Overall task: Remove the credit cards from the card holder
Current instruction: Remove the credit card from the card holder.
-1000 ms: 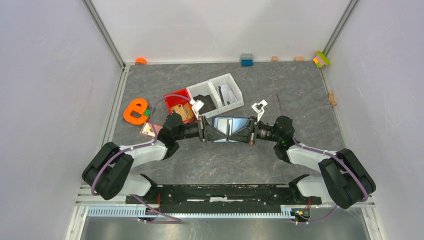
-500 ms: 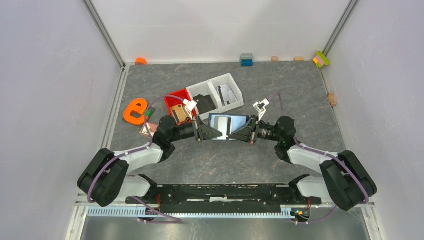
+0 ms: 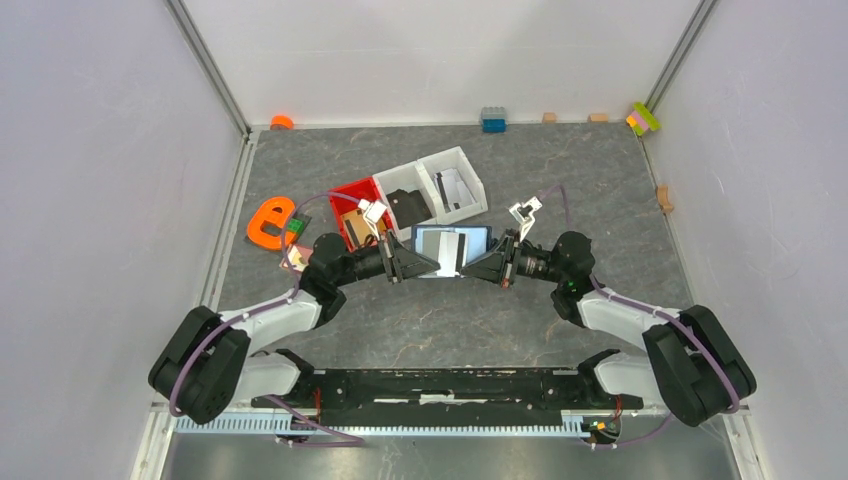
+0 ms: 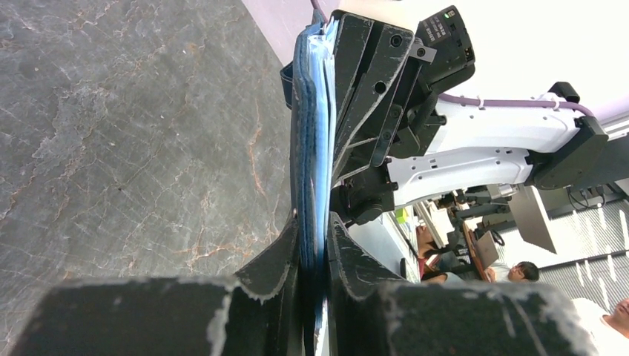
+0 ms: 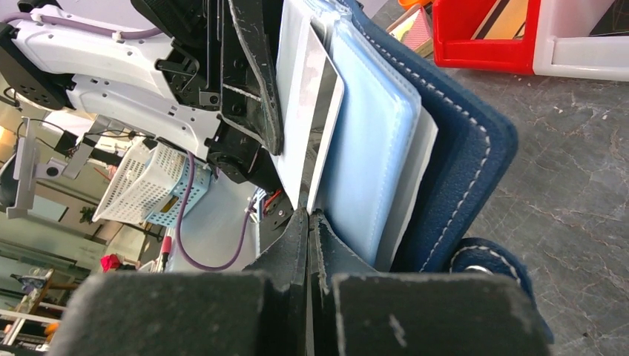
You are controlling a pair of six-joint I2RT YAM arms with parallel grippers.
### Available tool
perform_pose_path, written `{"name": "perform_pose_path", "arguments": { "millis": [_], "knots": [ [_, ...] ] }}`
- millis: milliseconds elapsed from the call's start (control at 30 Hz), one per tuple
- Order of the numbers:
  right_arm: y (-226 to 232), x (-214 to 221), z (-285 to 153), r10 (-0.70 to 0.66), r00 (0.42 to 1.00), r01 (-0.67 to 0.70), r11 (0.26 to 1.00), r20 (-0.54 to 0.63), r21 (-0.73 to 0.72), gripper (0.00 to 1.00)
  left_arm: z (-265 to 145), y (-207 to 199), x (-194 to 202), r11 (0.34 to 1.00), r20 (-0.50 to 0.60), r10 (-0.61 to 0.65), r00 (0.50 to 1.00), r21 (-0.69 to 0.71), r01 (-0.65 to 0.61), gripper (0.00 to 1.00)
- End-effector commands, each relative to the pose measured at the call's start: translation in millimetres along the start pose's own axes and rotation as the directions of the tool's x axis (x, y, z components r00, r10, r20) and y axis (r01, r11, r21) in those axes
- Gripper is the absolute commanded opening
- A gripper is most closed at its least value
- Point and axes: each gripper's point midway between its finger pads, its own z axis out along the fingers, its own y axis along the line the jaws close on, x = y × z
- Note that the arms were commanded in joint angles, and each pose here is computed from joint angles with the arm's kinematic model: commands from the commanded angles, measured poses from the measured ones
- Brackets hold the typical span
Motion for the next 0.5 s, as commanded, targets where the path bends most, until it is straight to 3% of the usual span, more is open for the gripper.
{"name": "perform_pose_path", "arguments": {
  "millis": [0,467],
  "knots": [
    [-9,-4,-2,-0.044,0.999,0.044,0.998,0.008,0.05,0.0,0,-20,-14,0.995,0.046,0.073,0.996,0.062,-0.076,0.02],
    [-29,-13,-15,-0.046,0.996,0.035,0.988,0.071,0.151,0.0,-21,27,-32,0.953,0.142,0.143,0.98,-0.288,-0.097,0.02]
  ]
}}
